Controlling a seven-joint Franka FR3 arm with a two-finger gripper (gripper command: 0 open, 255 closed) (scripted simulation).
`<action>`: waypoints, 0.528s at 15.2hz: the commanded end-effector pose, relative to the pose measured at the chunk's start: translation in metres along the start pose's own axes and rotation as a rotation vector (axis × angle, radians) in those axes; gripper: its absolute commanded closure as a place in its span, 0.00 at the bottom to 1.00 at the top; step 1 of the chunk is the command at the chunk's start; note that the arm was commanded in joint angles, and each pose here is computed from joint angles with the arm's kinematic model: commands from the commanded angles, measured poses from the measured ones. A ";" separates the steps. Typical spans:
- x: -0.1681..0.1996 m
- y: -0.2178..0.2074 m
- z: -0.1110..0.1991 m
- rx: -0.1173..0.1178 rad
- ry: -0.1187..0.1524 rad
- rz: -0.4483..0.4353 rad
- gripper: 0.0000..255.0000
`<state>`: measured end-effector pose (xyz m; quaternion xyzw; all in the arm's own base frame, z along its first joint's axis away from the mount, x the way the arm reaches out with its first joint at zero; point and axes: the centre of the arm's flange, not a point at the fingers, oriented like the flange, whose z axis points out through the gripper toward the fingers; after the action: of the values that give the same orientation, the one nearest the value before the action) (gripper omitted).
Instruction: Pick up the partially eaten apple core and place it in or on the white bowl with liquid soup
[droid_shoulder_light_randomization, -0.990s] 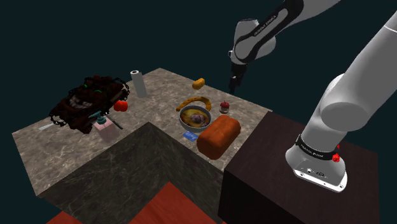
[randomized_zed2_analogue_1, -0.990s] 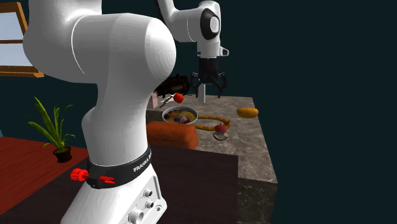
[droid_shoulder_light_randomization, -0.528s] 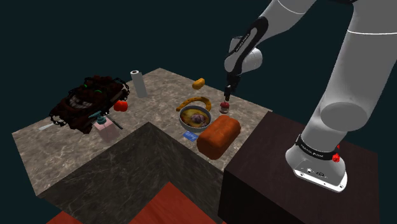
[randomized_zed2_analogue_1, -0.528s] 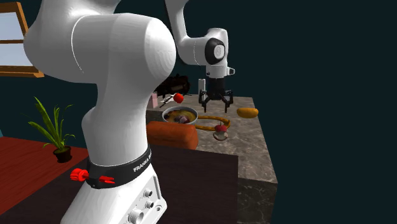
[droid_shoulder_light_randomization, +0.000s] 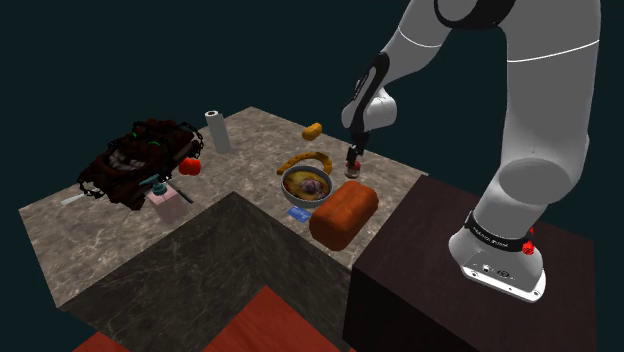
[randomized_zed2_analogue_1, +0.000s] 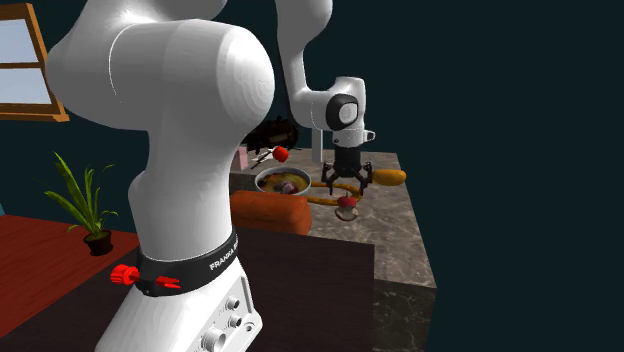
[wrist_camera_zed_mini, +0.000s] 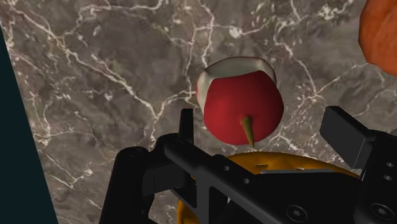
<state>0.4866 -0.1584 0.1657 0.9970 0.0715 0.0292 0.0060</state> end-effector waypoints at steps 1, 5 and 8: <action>0.000 0.001 0.012 0.000 0.000 0.000 0.00; 0.000 0.001 0.031 0.000 0.000 0.000 0.00; 0.000 0.001 0.031 0.000 0.000 0.000 0.00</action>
<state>0.4884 -0.1602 0.1354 0.9970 0.0715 0.0293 0.0060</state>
